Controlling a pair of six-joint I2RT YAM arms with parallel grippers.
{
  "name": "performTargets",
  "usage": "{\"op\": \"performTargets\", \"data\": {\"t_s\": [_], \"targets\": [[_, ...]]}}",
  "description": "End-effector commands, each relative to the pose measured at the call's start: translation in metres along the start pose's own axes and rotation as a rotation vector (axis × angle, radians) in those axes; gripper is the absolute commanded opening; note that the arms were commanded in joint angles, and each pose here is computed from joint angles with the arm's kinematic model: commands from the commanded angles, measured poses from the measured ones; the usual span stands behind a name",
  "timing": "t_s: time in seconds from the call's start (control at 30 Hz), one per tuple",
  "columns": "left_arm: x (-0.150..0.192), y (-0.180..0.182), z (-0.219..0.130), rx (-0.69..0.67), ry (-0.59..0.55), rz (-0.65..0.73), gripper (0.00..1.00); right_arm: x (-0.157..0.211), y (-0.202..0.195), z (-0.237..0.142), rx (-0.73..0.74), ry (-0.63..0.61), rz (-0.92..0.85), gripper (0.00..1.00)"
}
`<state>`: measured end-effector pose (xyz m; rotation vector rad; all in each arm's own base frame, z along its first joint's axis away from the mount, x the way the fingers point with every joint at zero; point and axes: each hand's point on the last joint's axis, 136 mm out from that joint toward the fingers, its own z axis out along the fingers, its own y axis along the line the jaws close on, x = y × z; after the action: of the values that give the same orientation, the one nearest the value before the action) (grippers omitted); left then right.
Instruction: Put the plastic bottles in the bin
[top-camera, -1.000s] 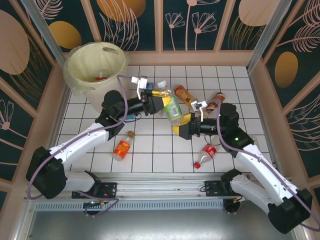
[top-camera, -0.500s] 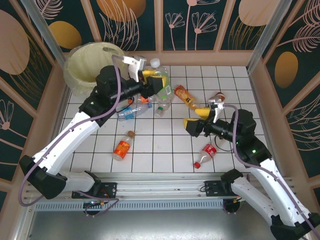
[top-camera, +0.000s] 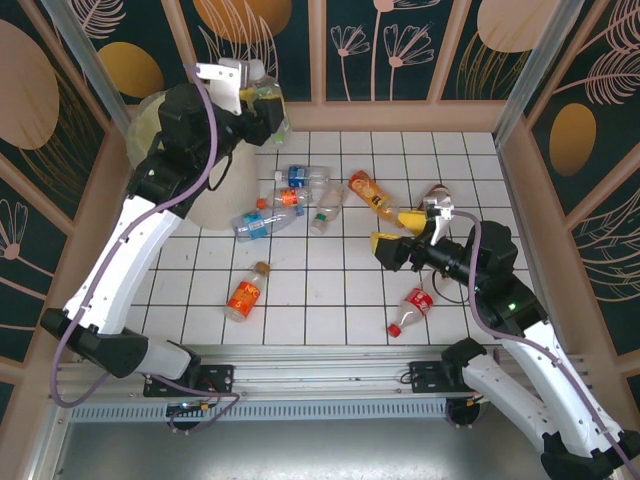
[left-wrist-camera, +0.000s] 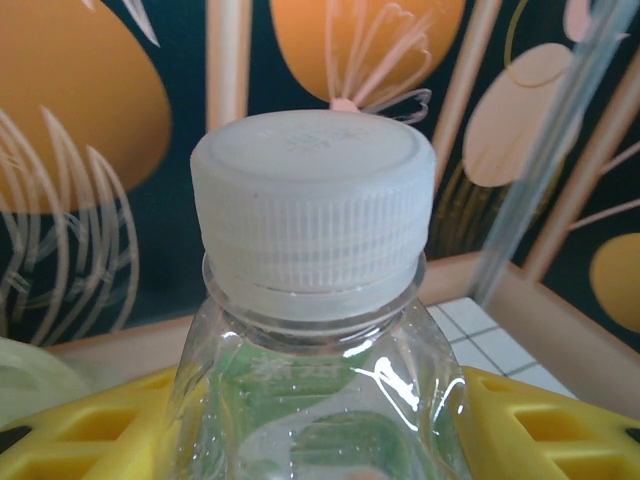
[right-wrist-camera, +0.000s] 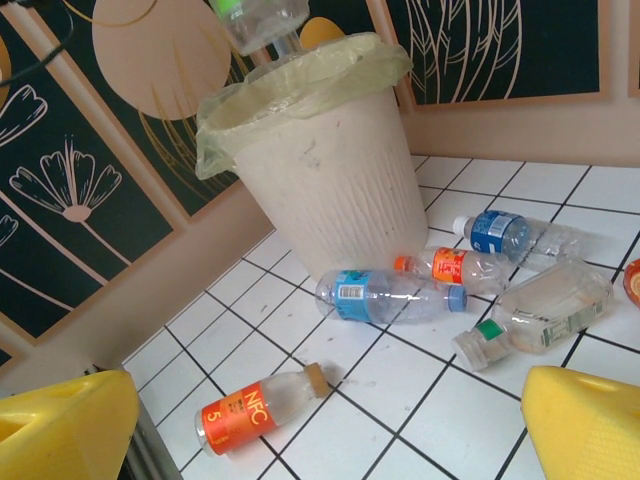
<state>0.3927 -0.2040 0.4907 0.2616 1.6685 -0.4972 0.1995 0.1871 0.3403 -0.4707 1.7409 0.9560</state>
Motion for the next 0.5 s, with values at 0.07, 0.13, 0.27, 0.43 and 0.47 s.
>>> {"op": "performTargets", "data": {"t_s": [0.07, 0.13, 0.27, 0.43, 0.47], "targets": [[-0.022, 0.039, -0.001, -0.200, -0.028, 0.098, 0.59, -0.004, -0.003, 0.001, 0.015, -0.016, -0.032, 0.99], [-0.027, 0.051, 0.002, -0.243, -0.028, 0.112, 0.59, -0.005, -0.002, 0.001, 0.009, -0.019, -0.032, 0.99], [-0.036, 0.079, 0.010, -0.325, -0.023, 0.141, 0.59, -0.005, -0.001, 0.003, -0.001, -0.022, -0.027, 0.99], [-0.031, 0.124, 0.029, -0.420, 0.032, 0.144, 0.58, -0.003, -0.001, 0.005, -0.007, -0.009, -0.012, 0.98], [-0.024, 0.135, 0.035, -0.443, 0.054, 0.140, 0.58, -0.003, -0.001, 0.005, -0.007, -0.010, -0.010, 0.98]]}}
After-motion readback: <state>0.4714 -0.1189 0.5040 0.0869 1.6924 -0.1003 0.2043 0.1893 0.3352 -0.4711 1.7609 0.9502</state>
